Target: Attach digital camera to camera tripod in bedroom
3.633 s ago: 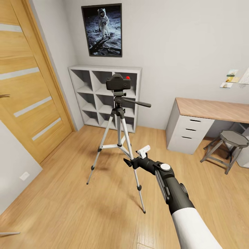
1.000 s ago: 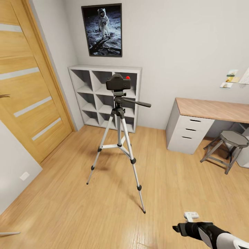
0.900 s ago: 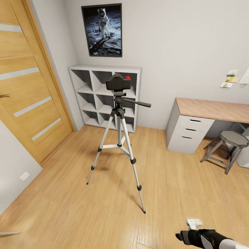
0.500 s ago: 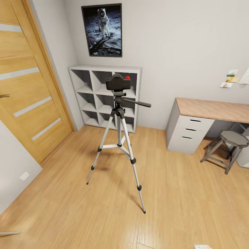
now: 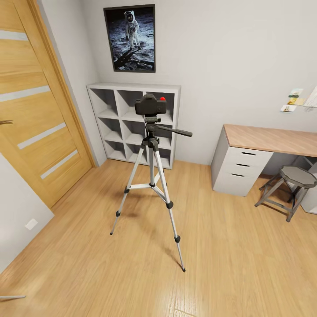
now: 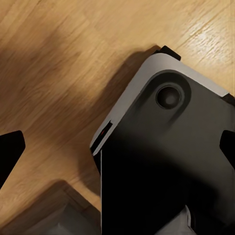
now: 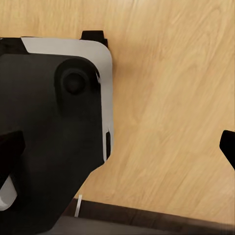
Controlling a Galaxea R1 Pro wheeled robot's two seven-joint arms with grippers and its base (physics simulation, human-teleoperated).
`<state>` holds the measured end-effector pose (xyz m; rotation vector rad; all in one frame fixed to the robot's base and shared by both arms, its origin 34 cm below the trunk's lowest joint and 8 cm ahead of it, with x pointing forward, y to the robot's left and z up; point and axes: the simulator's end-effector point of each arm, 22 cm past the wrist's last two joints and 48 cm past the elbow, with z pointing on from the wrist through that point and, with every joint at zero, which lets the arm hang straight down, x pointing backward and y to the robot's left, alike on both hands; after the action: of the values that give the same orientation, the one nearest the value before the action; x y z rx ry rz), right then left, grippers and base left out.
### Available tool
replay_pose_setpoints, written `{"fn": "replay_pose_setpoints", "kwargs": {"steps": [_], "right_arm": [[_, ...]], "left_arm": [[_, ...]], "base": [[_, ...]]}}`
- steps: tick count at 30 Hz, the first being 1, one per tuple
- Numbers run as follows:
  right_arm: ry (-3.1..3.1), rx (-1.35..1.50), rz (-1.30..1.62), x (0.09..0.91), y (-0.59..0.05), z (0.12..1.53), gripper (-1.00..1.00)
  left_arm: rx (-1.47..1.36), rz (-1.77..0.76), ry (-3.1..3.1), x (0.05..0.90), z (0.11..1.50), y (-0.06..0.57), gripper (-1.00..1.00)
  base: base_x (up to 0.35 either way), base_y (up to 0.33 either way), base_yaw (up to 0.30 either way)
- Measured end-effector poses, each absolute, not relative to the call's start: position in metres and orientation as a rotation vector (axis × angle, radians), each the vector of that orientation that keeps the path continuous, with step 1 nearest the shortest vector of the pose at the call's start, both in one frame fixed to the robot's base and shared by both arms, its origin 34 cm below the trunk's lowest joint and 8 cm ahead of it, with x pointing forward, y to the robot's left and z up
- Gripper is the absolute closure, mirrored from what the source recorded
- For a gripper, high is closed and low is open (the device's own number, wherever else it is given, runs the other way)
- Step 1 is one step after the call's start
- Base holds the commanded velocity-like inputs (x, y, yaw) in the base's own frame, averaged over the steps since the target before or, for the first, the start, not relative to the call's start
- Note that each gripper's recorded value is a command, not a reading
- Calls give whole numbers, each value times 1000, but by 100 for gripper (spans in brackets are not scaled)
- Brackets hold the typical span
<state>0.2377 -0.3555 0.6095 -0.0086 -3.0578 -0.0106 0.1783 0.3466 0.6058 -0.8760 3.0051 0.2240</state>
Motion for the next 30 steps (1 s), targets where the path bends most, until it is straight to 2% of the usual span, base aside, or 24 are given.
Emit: {"fn": "replay_pose_setpoints", "kwargs": {"steps": [30], "right_arm": [[-3122, -1, -1, 249, -354, 608, -100]], "left_arm": [[-855, 278, 3031, 171, 606, 346, -100]], "base": [[0, 0, 0]]}}
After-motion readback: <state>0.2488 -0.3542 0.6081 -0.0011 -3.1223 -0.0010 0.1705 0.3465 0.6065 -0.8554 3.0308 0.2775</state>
